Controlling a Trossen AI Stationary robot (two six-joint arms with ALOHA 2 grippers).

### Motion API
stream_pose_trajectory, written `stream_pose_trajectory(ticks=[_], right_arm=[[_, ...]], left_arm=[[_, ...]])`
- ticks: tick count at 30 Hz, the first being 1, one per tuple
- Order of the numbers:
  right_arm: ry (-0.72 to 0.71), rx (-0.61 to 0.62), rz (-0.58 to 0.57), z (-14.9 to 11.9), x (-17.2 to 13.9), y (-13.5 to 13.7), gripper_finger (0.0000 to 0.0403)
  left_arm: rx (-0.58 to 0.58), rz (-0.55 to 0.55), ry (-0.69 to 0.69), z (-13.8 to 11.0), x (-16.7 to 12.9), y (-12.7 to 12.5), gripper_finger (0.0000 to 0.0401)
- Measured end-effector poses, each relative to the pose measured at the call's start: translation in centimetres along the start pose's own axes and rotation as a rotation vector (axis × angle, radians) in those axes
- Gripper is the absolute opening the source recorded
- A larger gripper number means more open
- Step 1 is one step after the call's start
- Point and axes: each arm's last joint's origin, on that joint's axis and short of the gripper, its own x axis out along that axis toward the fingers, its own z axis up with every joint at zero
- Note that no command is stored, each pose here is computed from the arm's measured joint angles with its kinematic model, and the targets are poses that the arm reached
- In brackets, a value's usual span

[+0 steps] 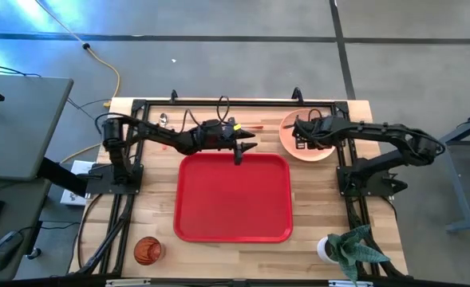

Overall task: Pick and place plate/cup/fork/spoon on tray
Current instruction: Put the brown cup on the red tray

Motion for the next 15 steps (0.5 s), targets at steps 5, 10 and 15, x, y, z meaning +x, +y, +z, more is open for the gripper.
stream_pose_trajectory(ticks=[5,10,15], right_arm=[[-0.008,-0.034,0.077,-1.9,0.5,1.4,0.0106],[-0.060,-0.081,0.232,-3.3,-0.4,3.2,0.0106],[-0.158,-0.214,0.338,-4.1,-1.7,4.5,0.0106]], left_arm=[[0.075,-0.018,0.076,-1.9,1.6,0.2,0.0175],[0.106,0.048,0.211,-2.3,1.6,1.4,0.0175],[0.097,0.084,0.314,-0.9,0.7,2.7,0.0175]])
